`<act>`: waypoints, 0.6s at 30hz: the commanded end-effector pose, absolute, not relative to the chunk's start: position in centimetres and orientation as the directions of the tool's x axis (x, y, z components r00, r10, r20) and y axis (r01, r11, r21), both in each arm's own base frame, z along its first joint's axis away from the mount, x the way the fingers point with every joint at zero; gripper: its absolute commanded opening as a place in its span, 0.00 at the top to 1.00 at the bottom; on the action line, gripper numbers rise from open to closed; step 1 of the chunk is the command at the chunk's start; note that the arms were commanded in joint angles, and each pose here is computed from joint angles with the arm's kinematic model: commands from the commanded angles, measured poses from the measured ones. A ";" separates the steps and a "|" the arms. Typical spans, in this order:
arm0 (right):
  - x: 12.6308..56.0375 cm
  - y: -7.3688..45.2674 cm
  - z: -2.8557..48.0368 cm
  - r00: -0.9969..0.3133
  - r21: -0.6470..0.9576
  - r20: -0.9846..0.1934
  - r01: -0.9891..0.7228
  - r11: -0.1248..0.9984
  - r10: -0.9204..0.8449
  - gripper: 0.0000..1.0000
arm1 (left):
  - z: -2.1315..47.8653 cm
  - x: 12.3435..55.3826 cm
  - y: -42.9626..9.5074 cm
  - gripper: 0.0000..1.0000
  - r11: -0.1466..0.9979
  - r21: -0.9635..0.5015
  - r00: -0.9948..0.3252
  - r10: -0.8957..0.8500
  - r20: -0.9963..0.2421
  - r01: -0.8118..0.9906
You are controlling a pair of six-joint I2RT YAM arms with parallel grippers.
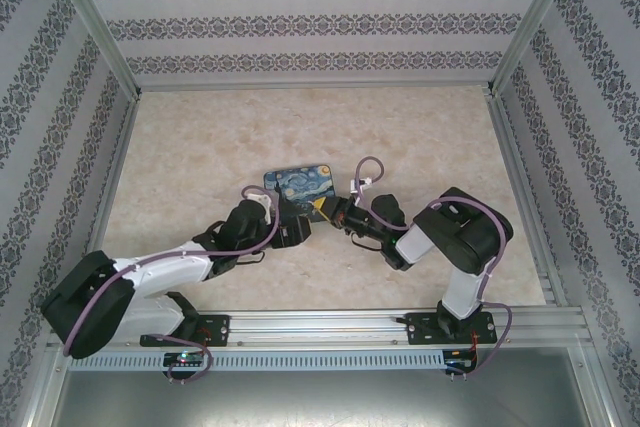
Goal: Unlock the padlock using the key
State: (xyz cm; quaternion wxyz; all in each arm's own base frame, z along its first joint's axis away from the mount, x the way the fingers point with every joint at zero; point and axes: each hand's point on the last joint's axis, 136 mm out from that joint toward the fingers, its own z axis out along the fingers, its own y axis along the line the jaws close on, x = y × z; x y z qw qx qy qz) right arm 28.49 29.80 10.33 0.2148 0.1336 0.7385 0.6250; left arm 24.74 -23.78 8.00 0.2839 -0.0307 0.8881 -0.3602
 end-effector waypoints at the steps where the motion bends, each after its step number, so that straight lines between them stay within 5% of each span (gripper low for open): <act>1: 29.4 29.9 10.3 -0.871 0.983 -0.142 -0.067 0.173 0.471 1.00 | 10.5 26.9 -25.0 0.00 0.728 -0.649 -0.774 -0.274 -0.571 0.221; 18: 31.3 30.0 13.2 -0.874 0.992 -0.122 -0.086 0.097 0.470 1.00 | 10.7 28.8 -24.9 0.00 0.742 -0.623 -0.754 -0.256 -0.605 0.248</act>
